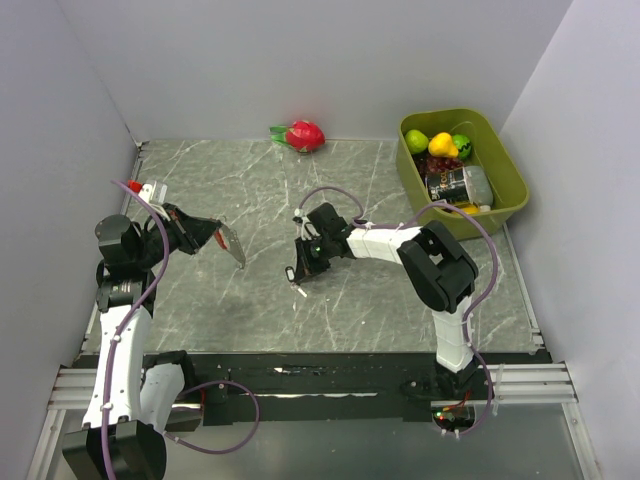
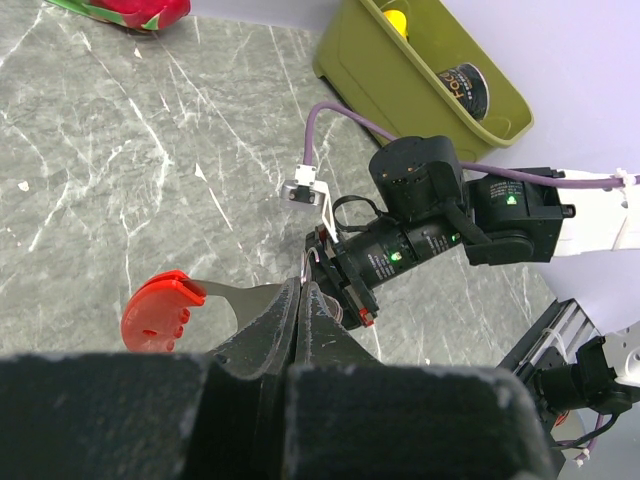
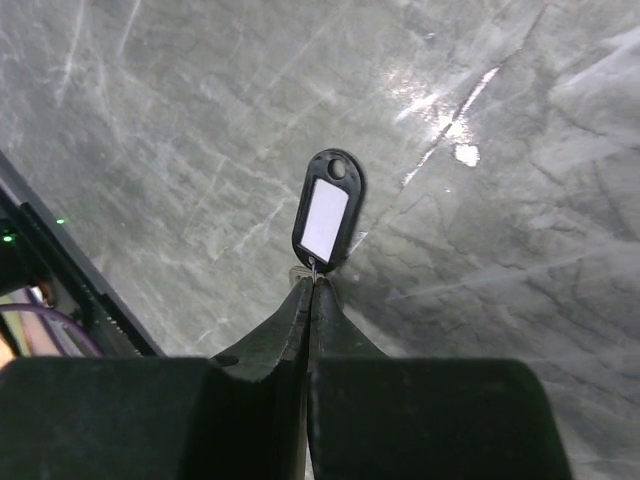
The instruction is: Put the keys on the keyring
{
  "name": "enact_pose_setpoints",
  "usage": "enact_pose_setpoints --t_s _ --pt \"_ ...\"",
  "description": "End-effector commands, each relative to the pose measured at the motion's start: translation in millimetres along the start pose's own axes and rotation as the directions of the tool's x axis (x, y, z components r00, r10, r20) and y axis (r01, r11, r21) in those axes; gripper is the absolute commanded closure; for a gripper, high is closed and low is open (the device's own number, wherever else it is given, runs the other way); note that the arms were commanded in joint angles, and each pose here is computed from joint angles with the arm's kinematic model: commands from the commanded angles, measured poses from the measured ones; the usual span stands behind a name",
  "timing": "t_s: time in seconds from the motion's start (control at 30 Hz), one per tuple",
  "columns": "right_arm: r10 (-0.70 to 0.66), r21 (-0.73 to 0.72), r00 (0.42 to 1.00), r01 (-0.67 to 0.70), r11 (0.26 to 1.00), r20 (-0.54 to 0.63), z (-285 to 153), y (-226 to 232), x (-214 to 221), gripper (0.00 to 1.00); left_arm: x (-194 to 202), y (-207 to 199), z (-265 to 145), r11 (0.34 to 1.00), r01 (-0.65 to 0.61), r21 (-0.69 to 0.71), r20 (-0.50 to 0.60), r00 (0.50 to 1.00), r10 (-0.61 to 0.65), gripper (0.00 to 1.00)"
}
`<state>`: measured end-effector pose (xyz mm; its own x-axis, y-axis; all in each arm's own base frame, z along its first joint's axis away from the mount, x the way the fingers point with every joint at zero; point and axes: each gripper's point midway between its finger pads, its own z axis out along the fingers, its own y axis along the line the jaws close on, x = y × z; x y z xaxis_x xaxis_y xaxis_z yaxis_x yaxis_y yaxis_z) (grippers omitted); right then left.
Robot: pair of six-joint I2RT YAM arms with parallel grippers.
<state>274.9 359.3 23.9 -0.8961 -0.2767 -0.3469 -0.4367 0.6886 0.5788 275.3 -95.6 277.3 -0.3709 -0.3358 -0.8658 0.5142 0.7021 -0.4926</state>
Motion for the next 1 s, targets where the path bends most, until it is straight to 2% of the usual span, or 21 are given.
enact_pose_setpoints --t_s 0.0,0.23,0.53,0.7,0.83,0.97 --pt "-0.096 0.029 0.994 0.095 0.995 0.052 -16.9 6.5 -14.9 1.00 -10.4 -11.0 -2.7 0.998 -0.054 0.041 0.034 0.998 0.052 0.99" --pt "-0.234 -0.024 0.964 0.239 0.971 0.124 -49.1 27.5 -22.4 1.00 -7.1 -13.3 -1.9 0.996 -0.048 0.069 0.024 0.999 0.046 0.99" --pt "-0.386 -0.085 0.887 0.418 0.905 0.253 -99.5 62.2 -18.0 1.00 4.6 -28.3 5.3 0.989 -0.062 0.132 -0.024 0.998 0.066 0.99" --pt "-0.475 -0.122 0.818 0.534 0.837 0.323 -131.9 86.4 -13.2 1.00 18.4 -43.9 10.5 0.979 -0.060 0.196 -0.082 0.994 0.077 0.99" --pt "-0.552 -0.173 0.745 0.641 0.748 0.375 -152.8 106.6 -2.6 1.00 24.6 -56.7 10.4 0.963 -0.084 0.254 -0.104 0.988 0.113 0.99" --pt "-0.582 -0.232 0.698 0.701 0.674 0.418 -168.1 121.9 10.0 1.00 35.8 -80.6 8.7 0.931 -0.110 0.347 -0.130 0.978 0.164 0.99"
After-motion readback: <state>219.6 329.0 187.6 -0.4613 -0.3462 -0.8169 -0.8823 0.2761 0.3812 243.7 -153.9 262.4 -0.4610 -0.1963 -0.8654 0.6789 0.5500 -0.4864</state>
